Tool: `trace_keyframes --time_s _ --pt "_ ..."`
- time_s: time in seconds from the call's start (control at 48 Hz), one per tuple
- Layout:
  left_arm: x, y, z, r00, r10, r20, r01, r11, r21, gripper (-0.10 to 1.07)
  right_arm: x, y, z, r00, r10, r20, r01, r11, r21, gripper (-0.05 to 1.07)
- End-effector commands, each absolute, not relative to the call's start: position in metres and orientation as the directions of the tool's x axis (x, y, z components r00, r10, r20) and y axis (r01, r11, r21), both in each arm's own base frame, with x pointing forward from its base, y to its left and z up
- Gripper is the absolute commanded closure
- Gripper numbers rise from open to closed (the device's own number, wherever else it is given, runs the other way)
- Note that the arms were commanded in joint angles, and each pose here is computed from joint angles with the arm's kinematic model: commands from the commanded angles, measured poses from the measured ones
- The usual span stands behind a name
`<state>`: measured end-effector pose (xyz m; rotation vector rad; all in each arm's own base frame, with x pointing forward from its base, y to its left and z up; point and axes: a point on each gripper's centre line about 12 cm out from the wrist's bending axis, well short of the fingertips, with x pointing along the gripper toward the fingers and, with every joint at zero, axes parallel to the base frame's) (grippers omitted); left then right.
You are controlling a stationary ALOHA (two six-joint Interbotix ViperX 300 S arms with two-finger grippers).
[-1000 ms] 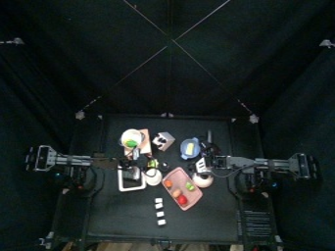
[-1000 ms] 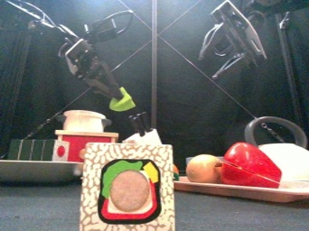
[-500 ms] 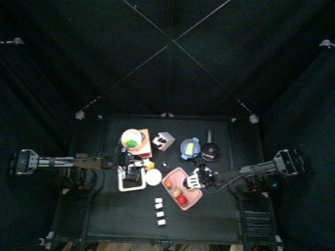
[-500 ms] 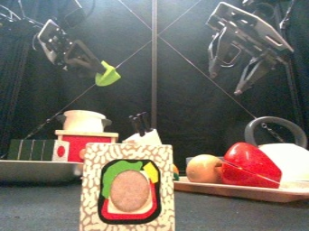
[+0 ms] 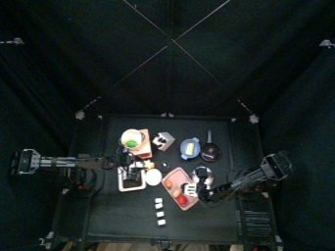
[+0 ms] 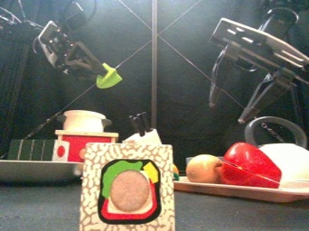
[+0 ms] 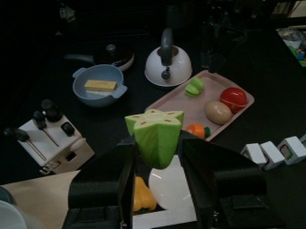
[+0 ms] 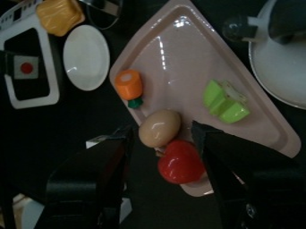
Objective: Grab starfruit bottom
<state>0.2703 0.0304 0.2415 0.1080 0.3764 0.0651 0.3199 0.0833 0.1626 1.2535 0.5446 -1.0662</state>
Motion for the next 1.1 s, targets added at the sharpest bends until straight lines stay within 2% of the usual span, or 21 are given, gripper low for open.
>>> trace_keyframes --time_s 0.0,0.312,0.833,1.083 --pt "0.274 0.031 0.247 0.935 0.082 -0.344 -0.045 0.992 0.115 0.38 0.323 0.088 0.165 0.441 -0.347 -0.828 0.862 -0.095 0.499 0.15" --pt "0.274 0.031 0.248 0.935 0.083 -0.344 -0.046 0.992 0.116 0.38 0.315 0.099 0.149 0.367 -0.351 -0.862 0.875 -0.185 0.447 0.15" --pt "0.274 0.031 0.247 0.935 0.083 -0.345 -0.046 0.992 0.116 0.38 0.312 0.078 0.133 0.313 -0.4 -0.861 0.887 -0.202 0.416 0.15" --pt "0.273 0.031 0.246 0.934 0.083 -0.347 -0.045 0.992 0.117 0.38 0.317 0.064 0.128 0.32 -0.408 -0.855 0.883 -0.2 0.425 0.15"
